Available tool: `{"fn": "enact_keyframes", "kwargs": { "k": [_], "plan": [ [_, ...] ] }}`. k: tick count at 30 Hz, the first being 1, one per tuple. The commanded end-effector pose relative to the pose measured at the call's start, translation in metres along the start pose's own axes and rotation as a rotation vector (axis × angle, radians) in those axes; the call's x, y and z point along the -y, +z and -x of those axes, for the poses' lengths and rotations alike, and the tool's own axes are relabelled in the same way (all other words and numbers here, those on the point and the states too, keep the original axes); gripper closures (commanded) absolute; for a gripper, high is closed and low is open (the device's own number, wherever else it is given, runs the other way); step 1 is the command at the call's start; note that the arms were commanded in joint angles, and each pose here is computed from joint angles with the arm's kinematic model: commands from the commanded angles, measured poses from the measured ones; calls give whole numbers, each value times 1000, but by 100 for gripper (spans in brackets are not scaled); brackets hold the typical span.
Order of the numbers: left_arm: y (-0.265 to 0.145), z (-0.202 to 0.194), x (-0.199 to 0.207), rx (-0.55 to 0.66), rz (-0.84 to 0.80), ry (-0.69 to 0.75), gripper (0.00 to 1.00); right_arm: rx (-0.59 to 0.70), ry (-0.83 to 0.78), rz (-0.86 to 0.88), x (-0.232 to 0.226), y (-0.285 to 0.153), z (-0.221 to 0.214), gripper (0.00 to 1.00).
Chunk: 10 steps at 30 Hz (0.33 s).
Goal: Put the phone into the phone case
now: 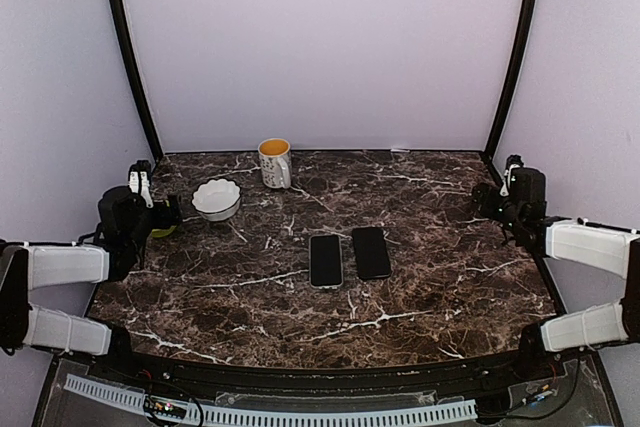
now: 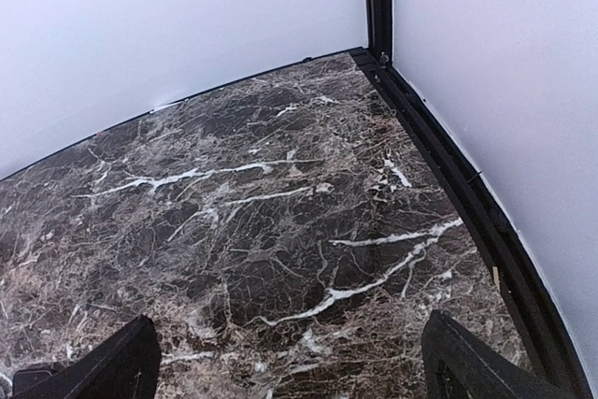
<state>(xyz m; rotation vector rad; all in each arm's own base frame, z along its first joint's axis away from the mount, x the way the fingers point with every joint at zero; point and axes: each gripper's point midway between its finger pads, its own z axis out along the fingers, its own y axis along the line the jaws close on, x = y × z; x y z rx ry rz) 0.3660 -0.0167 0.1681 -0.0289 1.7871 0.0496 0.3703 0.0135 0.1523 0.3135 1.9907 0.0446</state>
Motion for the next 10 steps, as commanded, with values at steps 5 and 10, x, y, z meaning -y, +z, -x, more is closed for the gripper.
{"fn": "enact_keyframes", "kwargs": {
  "k": [5,10],
  "plan": [
    [-4,21,10,155,-67,-14,1,151,1,13,9,-17,6,1],
    [-2,20,11,146,-76,-19,1,186,13,11,12,-25,10,1]
  ]
}}
